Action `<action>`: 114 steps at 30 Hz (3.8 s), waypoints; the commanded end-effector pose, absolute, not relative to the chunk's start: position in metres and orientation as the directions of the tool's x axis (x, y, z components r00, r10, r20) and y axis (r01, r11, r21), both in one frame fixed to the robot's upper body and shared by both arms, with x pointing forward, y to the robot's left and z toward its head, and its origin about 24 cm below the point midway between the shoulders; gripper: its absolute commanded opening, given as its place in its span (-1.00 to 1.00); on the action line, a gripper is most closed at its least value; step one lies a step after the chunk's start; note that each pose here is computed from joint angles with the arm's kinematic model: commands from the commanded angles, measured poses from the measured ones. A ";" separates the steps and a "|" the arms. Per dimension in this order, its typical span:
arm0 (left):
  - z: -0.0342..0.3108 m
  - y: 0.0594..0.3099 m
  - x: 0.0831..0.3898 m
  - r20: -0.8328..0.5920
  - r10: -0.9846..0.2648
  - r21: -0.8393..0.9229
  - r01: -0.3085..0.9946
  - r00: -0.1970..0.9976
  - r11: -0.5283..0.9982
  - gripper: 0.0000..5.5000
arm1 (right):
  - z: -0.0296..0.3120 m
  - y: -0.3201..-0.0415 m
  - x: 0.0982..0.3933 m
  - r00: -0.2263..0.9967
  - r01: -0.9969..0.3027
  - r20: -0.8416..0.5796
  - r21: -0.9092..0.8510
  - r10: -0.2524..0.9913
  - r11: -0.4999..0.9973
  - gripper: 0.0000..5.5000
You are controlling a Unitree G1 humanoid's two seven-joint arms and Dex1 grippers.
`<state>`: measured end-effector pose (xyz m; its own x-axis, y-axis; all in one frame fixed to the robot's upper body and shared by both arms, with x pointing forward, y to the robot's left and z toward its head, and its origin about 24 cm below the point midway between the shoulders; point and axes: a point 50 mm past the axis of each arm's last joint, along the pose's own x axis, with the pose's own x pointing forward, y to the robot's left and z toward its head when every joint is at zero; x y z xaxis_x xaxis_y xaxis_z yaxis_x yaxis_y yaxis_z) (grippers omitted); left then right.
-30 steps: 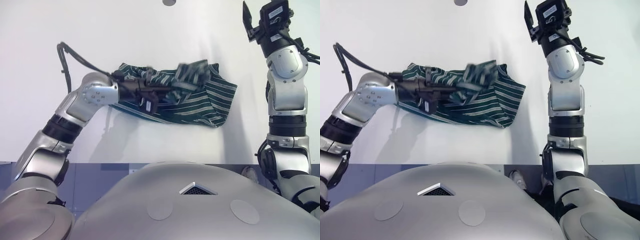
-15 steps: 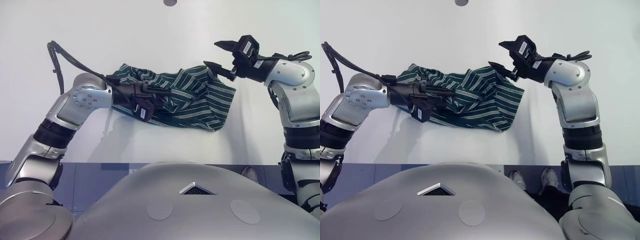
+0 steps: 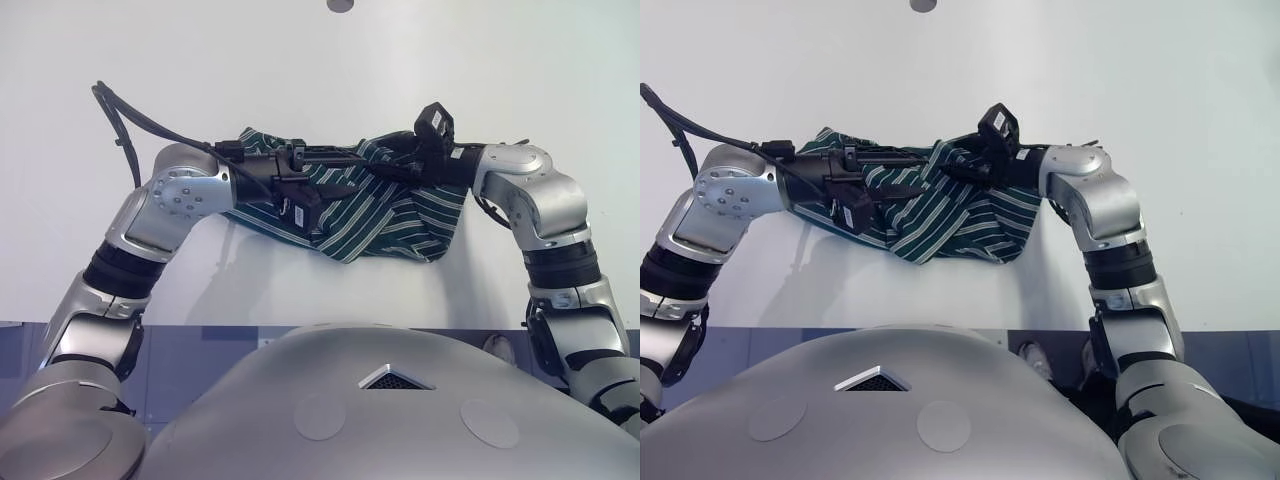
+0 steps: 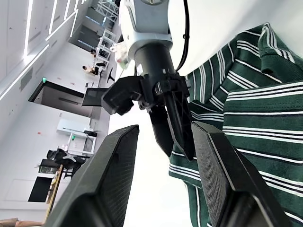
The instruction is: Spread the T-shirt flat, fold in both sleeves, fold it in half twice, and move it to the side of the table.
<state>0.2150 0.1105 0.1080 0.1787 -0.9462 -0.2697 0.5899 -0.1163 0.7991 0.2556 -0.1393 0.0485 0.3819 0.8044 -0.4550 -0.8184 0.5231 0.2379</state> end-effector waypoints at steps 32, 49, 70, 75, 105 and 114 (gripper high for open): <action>0.064 0.080 0.261 -0.714 -0.691 0.385 0.762 -0.112 -0.521 -0.25 | 0.057 -0.130 0.258 0.411 -0.841 -0.425 0.164 0.806 0.515 -0.99; 0.059 0.094 0.262 -0.794 -0.568 0.073 0.892 -0.219 -0.445 -0.25 | 0.048 -0.134 0.253 0.406 -0.857 -0.461 0.106 0.789 0.504 -0.99; 0.096 0.083 0.271 -0.684 -0.718 0.219 0.902 -0.129 -0.371 -0.99 | 0.043 -0.141 0.254 0.429 -0.846 -0.486 0.078 0.761 0.527 -1.00; 0.109 0.101 0.271 -0.648 -0.759 0.241 0.928 -0.063 -0.283 -0.99 | 0.046 -0.156 0.259 0.520 -0.802 -0.472 0.018 0.712 0.597 -1.00; 0.202 0.155 0.408 0.151 -0.461 0.498 0.336 0.875 0.800 -0.40 | 0.121 -0.125 0.405 0.975 -0.209 -0.027 -0.456 0.222 0.865 -0.28; 0.097 0.224 0.230 -0.547 -0.753 0.235 0.931 0.365 0.281 -0.40 | 0.074 -0.161 0.237 0.538 -0.843 -0.225 -0.169 0.813 0.511 -0.28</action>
